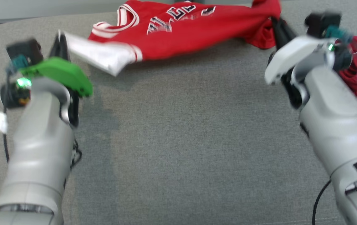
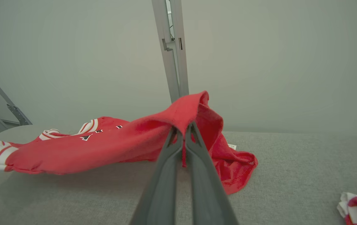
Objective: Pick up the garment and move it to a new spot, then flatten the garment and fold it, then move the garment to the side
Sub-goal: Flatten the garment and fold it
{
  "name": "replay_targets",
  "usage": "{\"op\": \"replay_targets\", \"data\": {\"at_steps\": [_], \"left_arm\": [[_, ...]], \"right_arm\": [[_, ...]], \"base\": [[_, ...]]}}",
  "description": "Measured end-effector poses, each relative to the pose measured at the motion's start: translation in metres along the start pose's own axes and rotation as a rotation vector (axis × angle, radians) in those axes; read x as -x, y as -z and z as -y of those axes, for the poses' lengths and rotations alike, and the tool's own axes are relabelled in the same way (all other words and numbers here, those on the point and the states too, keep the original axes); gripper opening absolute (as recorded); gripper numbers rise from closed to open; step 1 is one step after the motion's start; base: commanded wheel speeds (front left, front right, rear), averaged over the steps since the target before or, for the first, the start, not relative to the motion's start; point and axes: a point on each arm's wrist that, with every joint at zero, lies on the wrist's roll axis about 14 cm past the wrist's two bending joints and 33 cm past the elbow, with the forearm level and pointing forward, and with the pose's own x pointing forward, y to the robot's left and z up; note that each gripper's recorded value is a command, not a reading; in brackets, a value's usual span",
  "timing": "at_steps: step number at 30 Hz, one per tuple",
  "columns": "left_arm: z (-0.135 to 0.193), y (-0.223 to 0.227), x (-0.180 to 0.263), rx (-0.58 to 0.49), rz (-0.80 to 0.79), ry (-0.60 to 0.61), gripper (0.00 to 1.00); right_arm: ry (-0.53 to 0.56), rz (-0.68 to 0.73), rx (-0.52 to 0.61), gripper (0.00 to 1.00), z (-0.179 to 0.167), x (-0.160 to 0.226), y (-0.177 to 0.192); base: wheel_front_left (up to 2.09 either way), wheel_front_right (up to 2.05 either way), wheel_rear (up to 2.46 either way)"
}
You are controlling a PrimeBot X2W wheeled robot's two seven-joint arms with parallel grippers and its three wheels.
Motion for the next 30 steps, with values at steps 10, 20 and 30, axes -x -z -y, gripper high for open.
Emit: {"op": "replay_targets", "data": {"at_steps": [10,20,30], "left_arm": [[-0.04,0.079,0.055,0.115,-0.096,-0.105,0.0],[-0.066,0.076,0.14,0.086,0.004,-0.159,0.0],[-0.06,0.058,0.212,0.084,0.013,-0.2,0.0]], "right_arm": [[0.037,-0.185,-0.211,0.0,-0.006,0.076,0.12],[0.093,-0.127,-0.279,0.0,-0.002,0.164,0.123],[0.15,-0.21,-0.284,0.0,-0.005,0.233,0.128]], "base": [[0.0,0.0,0.0],[0.0,0.0,0.0],[0.0,0.0,0.0]]}}
